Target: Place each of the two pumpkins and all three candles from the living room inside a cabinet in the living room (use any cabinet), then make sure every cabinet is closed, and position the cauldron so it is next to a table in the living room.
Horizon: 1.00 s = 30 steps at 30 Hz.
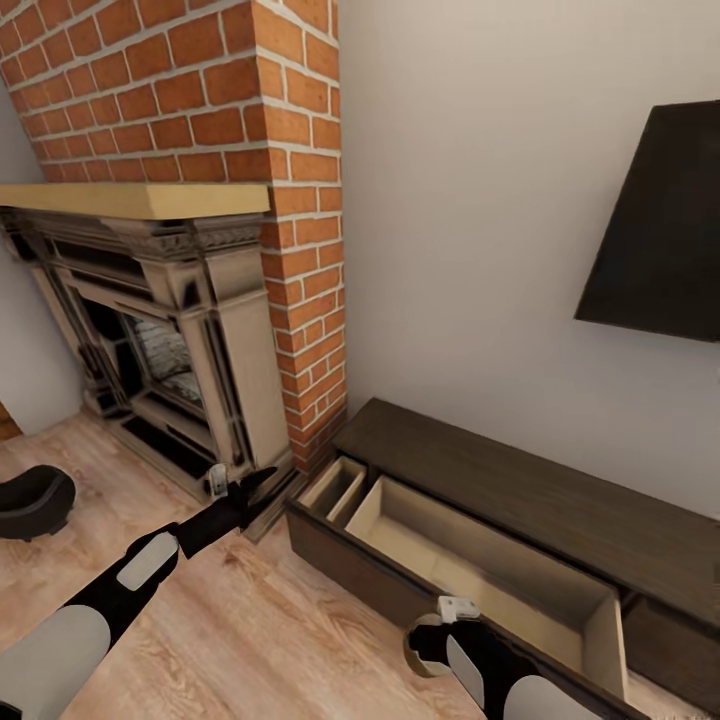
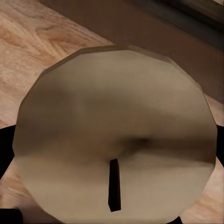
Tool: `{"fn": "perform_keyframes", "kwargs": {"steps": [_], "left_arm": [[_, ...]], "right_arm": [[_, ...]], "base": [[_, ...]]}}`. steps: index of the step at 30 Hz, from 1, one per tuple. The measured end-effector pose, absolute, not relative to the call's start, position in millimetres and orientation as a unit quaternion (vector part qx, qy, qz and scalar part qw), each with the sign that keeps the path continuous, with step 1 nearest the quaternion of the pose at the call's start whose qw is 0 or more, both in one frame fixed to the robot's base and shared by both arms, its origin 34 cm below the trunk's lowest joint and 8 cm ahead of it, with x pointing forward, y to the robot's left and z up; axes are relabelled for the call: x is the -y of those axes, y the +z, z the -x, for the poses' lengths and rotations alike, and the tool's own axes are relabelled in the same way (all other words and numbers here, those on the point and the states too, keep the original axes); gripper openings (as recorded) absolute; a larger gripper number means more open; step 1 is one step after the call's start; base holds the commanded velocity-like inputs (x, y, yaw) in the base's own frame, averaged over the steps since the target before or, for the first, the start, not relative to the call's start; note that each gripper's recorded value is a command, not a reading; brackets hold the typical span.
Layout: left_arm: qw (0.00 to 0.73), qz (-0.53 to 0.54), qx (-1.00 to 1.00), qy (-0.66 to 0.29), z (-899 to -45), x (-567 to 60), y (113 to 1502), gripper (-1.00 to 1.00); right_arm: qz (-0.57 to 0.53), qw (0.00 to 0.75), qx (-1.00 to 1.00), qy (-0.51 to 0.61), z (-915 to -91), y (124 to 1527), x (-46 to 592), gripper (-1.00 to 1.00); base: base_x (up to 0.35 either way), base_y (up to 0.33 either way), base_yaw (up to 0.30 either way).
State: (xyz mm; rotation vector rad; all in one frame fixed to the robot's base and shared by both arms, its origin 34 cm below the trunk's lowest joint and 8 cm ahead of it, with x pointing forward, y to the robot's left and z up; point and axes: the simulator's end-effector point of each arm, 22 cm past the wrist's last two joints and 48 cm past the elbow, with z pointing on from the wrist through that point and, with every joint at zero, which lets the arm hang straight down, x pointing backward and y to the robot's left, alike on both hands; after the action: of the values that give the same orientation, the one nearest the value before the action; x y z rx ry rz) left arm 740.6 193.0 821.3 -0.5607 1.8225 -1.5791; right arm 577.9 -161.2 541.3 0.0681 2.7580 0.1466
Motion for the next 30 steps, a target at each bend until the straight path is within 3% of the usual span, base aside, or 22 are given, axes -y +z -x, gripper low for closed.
{"fn": "perform_keyframes", "kwargs": {"steps": [20,30], "left_arm": [[0.328,0.212,-0.695,-0.603,-741.1,-192.0,823.0,1.0],[0.328,0.212,-0.695,-0.604,-741.0,-192.2,822.9,1.0]], "right_arm": [[-0.03,0.189,-0.98,0.044,-578.8,540.9,169.5,-1.0],[-0.033,0.188,-0.981,0.042,-578.5,540.6,171.0,-1.0]], "base": [[0.275,0.188,-0.286],[0.031,0.016,-0.286]]}}
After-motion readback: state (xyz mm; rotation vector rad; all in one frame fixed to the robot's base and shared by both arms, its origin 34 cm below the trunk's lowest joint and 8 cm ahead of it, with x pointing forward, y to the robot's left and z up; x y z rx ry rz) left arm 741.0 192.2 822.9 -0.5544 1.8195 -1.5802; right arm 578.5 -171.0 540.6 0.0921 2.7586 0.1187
